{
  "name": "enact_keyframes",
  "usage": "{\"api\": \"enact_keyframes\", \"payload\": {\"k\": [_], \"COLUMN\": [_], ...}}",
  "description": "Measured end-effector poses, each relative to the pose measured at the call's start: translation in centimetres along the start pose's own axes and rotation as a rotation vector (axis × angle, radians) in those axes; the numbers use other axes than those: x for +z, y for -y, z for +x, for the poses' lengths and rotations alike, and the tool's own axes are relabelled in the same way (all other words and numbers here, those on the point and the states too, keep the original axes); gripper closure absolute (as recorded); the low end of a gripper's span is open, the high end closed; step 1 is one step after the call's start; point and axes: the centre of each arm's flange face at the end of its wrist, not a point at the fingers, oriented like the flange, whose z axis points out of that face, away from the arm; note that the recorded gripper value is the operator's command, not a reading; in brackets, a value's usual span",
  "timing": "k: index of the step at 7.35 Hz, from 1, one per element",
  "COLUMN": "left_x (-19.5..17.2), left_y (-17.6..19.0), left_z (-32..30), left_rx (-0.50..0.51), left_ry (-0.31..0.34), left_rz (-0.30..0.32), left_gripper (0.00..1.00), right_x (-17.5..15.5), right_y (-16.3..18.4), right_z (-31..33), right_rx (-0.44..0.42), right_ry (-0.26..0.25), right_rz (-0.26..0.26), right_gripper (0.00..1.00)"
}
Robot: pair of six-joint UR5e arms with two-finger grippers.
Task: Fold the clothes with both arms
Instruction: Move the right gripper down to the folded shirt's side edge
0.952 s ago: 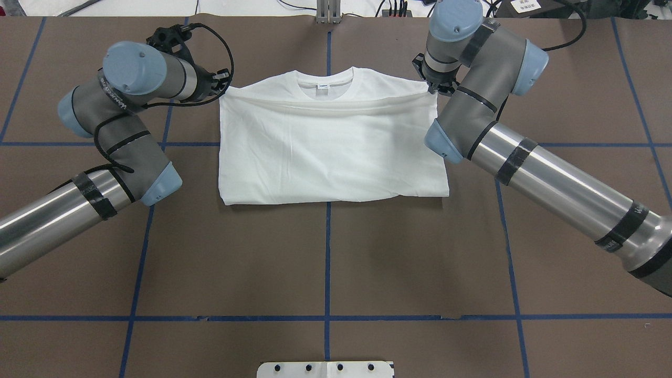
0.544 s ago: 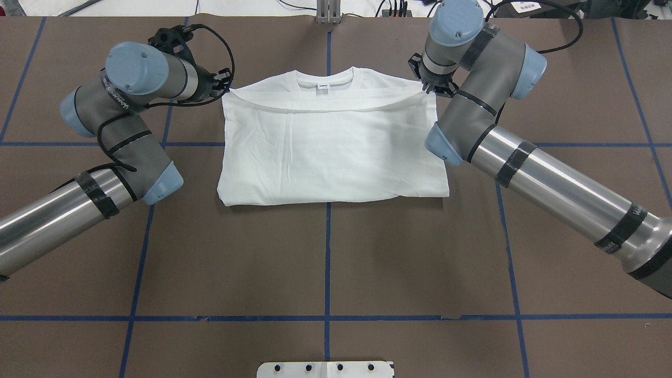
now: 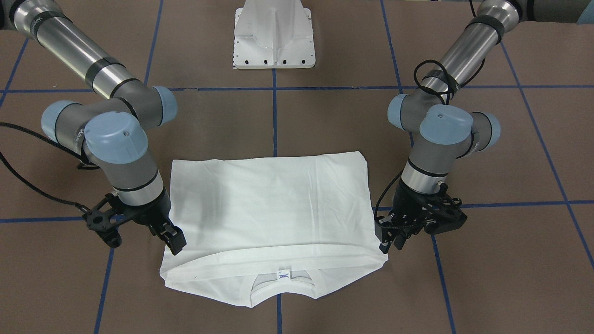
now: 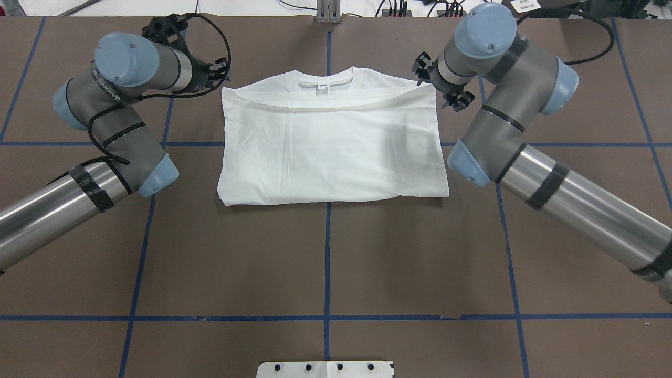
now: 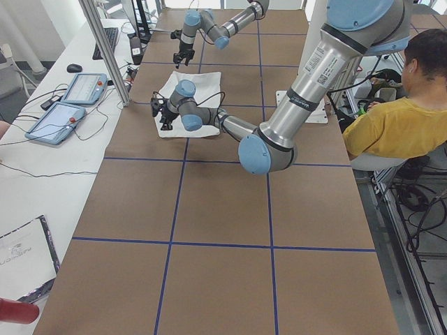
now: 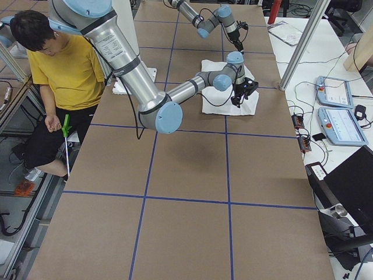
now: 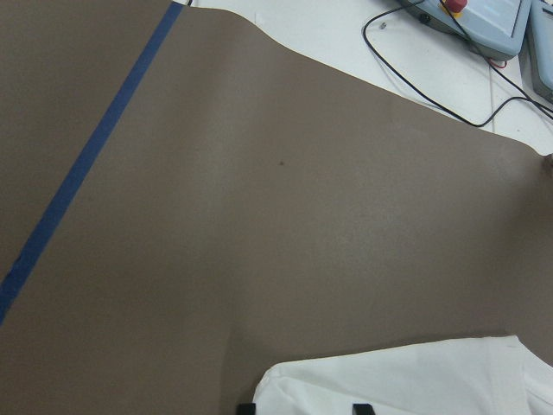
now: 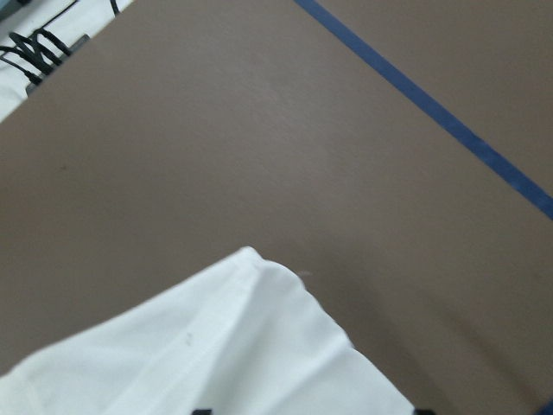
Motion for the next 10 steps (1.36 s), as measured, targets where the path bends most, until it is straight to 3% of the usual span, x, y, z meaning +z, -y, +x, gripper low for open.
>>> {"api": "enact_keyframes", "payload": {"k": [3,5,7,8,10], "left_x": [-0.4,-0.4,-0.4,-0.4,-0.4], "left_y": [0.1,0.1,0.1,0.1,0.1], "left_z": [-0.2,-0.3,-0.4,-0.5,-0.5], "left_rx": [0.0,0.0,0.0,0.0,0.0], "left_ry": [-0.007,-0.005,-0.004,-0.003,-0.003], "left_rz": [0.003,0.003,0.004,0.005,0.005], "left_gripper": [0.52,0.52,0.52,0.52,0.52], "right_x": [-1.7,-1.4,-0.4,-0.2,-0.3], "right_y": [-6.7,-10.4,-11.8,-12.0,-12.1], "right_z": [9.8,12.0,12.8,13.0,12.9], "right_rx": [0.079,0.099,0.107,0.112,0.13], "right_ry": [0.0,-0.022,-0.044,-0.048,-0.048], "right_rz": [-0.055,-0.09,-0.095,-0.095,-0.097], "right_gripper": [0.0,0.1,0.56,1.0,1.0]}}
